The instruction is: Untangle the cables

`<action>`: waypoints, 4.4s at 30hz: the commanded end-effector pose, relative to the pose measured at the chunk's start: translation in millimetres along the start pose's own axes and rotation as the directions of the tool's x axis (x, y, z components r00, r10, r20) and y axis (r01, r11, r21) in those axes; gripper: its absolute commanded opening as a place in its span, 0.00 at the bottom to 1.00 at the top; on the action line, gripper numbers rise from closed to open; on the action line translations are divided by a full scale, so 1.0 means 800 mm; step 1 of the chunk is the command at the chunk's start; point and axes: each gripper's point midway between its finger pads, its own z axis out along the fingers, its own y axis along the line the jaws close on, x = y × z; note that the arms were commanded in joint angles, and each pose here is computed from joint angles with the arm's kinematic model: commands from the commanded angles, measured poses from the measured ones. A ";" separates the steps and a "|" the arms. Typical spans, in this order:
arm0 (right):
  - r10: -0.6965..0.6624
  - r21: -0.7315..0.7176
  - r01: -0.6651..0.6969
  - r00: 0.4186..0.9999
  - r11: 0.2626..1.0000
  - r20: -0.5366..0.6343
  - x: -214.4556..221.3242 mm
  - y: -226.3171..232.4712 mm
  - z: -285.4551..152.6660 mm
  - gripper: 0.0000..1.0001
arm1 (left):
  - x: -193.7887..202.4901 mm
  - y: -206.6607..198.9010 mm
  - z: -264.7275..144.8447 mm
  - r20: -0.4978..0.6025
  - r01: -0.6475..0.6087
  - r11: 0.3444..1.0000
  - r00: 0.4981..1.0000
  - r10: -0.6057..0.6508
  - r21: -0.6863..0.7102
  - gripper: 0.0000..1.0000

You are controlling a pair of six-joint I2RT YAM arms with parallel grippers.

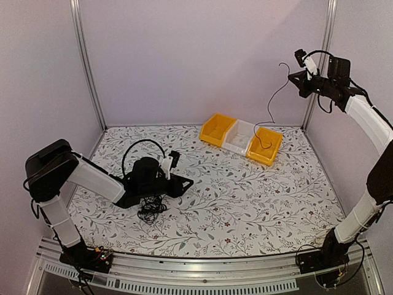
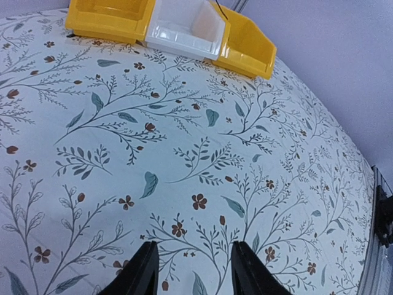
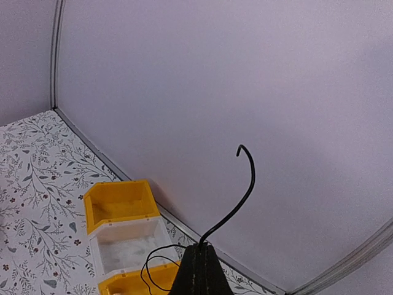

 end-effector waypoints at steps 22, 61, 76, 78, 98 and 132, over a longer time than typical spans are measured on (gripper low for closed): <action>0.132 -0.026 -0.138 0.976 0.990 -0.172 0.105 0.018 -0.046 0.00 | 0.026 -0.004 0.021 -0.049 0.019 0.999 0.999 -0.017 0.040 0.40; 0.222 -0.152 -0.271 0.934 0.950 -0.281 0.136 0.050 0.063 0.00 | 0.033 -0.004 0.024 -0.076 0.033 0.999 0.997 -0.030 0.038 0.40; 0.208 -0.057 -0.258 0.873 0.965 -0.440 0.256 0.055 0.085 0.00 | 0.040 -0.001 0.030 -0.090 0.037 0.999 0.995 -0.033 0.039 0.40; 0.212 -0.050 -0.265 0.858 0.963 -0.468 0.272 0.059 0.089 0.00 | 0.040 -0.002 0.030 -0.091 0.039 0.998 0.995 -0.035 0.042 0.40; 0.246 -0.037 -0.409 0.616 0.912 -0.748 0.417 0.140 0.122 0.02 | 0.018 -0.016 0.021 -0.059 0.028 0.997 0.998 -0.024 0.072 0.40; 0.150 -0.486 -0.339 0.910 0.806 -0.387 0.241 0.244 -0.018 0.50 | 0.010 0.086 -0.163 -0.206 0.076 0.859 0.957 -0.206 -0.506 0.31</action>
